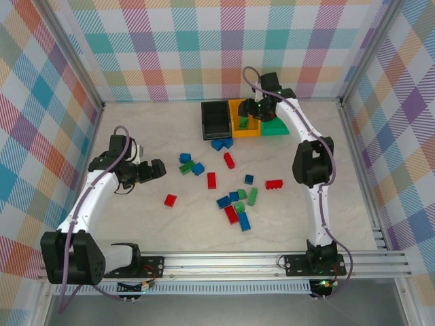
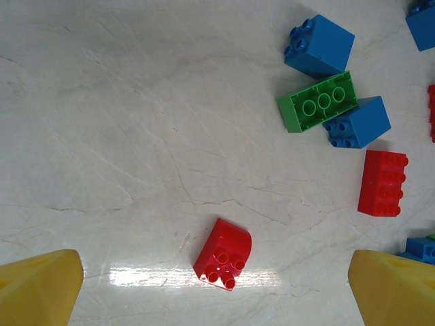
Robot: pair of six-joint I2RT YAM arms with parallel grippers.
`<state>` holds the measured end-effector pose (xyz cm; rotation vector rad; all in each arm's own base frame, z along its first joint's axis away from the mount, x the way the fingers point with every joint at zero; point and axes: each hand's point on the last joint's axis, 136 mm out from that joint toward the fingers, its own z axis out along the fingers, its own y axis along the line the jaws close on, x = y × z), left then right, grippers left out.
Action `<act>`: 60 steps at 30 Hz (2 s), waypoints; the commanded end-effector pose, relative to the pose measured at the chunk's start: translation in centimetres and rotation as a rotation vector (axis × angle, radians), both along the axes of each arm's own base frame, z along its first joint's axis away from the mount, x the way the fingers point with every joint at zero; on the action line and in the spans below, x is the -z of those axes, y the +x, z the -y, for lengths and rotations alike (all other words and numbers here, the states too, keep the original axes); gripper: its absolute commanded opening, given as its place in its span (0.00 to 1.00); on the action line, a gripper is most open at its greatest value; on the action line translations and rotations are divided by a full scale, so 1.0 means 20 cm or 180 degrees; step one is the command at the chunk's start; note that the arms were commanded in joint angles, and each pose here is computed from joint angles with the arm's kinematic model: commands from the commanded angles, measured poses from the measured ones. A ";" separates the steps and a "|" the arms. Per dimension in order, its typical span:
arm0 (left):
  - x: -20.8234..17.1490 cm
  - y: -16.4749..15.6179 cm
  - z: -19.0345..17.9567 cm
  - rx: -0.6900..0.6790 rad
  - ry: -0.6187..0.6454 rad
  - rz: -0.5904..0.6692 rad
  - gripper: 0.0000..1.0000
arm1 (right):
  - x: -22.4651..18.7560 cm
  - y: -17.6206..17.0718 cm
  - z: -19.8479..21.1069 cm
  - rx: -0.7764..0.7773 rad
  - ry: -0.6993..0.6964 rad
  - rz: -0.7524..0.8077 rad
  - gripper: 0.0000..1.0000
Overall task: Sort the legos into containers by color
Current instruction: Place the lego in the container, then pick up the lego from the center of the table, then place the lego in the container.
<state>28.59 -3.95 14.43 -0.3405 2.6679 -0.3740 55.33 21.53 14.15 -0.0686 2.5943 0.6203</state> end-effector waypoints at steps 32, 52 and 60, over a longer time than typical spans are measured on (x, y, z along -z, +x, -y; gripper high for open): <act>0.01 0.01 0.04 -0.0065 -0.0179 -0.0011 1.00 | 0.61 -1.48 0.03 -0.0434 -0.0888 -0.1380 0.37; -0.05 -0.09 -0.03 -0.0050 0.0125 0.0056 1.00 | 0.02 -1.06 -0.09 -0.0378 -0.0298 -0.0414 0.13; -0.06 -0.15 -0.04 -0.0080 0.0136 0.0110 1.00 | -0.15 -0.74 -0.13 -0.0270 -0.0038 -0.0090 0.13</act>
